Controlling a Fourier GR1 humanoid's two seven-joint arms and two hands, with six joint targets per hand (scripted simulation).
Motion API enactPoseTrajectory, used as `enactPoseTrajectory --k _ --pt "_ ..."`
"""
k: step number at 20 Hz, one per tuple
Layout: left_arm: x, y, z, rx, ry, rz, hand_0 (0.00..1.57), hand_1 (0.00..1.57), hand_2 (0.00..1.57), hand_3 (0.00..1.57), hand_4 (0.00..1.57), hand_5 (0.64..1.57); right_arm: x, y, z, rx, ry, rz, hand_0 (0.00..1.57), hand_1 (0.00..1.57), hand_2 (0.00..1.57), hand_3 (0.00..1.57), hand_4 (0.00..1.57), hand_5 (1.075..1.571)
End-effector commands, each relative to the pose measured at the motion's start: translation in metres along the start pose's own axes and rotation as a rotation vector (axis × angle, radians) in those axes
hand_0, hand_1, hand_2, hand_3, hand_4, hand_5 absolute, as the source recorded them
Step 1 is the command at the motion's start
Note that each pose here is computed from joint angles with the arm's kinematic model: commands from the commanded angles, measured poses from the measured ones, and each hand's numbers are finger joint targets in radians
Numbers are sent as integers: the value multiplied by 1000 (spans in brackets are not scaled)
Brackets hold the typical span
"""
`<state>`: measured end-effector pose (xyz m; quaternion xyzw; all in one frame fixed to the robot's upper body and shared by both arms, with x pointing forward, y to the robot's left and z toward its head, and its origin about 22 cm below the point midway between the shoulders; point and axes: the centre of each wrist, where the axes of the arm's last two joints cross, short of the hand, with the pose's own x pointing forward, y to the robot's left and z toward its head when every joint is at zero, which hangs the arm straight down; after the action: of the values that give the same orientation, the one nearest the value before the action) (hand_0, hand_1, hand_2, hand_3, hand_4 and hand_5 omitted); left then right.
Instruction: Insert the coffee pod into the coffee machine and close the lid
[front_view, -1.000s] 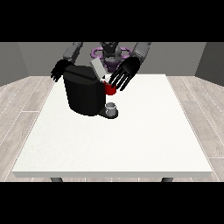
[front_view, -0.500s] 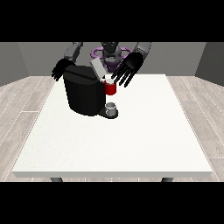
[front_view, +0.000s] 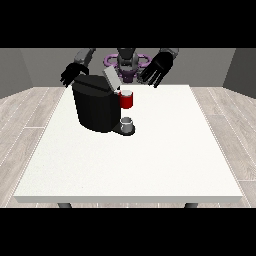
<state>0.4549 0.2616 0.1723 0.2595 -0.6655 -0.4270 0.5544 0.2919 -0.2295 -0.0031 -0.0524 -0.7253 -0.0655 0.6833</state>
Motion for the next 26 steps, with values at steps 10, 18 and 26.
enactPoseTrajectory --k 10,18,26 --pt "-49 -139 41 -23 53 709 0 0 0 0 0 1571 -17 -43 25 -27 103 86 0 0 0 0 390 1571" --pt "-85 -188 89 16 158 885 0 0 0 0 0 1571 43 -33 -2 151 14 100 0 0 0 0 43 1571" --pt "-70 -181 90 -13 90 997 0 0 0 0 135 1571 39 -36 -8 221 -18 125 0 0 0 0 0 1571"
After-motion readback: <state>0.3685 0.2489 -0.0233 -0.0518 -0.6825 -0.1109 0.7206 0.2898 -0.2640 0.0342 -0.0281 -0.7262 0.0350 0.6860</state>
